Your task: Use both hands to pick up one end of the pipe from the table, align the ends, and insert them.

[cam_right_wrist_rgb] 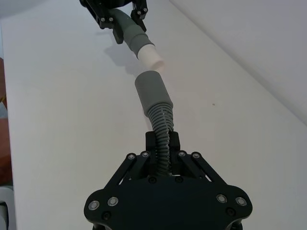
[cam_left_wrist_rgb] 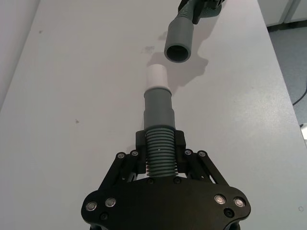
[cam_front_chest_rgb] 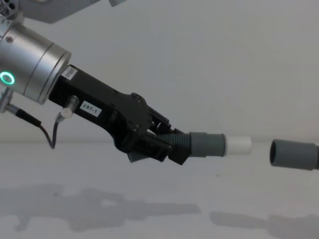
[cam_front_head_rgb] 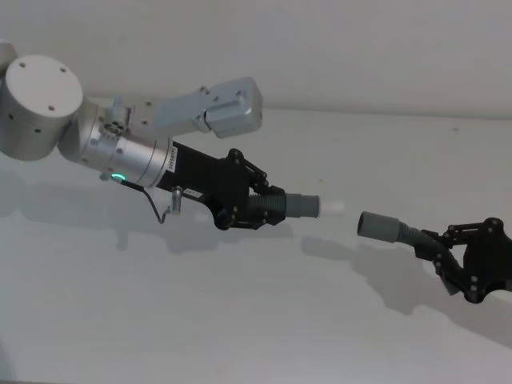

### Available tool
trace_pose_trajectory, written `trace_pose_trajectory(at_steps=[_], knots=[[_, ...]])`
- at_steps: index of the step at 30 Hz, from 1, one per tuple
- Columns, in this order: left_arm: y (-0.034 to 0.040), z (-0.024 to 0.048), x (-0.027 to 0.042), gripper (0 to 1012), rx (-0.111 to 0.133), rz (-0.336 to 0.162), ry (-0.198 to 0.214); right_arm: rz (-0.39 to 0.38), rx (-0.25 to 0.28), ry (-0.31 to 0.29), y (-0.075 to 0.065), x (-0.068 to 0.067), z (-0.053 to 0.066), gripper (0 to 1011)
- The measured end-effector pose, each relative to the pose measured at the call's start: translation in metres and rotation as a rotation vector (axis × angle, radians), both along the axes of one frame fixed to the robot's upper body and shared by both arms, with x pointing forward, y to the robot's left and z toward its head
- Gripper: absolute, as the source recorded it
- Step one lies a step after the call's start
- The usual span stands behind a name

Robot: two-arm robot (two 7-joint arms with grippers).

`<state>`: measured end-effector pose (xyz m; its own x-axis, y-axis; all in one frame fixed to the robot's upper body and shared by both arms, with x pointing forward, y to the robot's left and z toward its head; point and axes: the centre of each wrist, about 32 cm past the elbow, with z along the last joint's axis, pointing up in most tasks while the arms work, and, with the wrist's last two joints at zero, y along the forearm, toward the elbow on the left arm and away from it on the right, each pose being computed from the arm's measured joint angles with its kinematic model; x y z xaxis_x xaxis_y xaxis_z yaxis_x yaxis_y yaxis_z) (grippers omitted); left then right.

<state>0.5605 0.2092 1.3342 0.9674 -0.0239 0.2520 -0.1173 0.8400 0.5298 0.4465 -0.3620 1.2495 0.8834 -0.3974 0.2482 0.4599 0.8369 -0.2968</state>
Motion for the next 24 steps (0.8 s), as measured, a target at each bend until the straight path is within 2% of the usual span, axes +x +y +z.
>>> trace_pose_trajectory(at_steps=[24], knots=[[-0.0106,-0.0018,0.0051,325,-0.001,-0.040,0.013,-0.009,0.003,0.003,0.001,0.003,-0.003,151]])
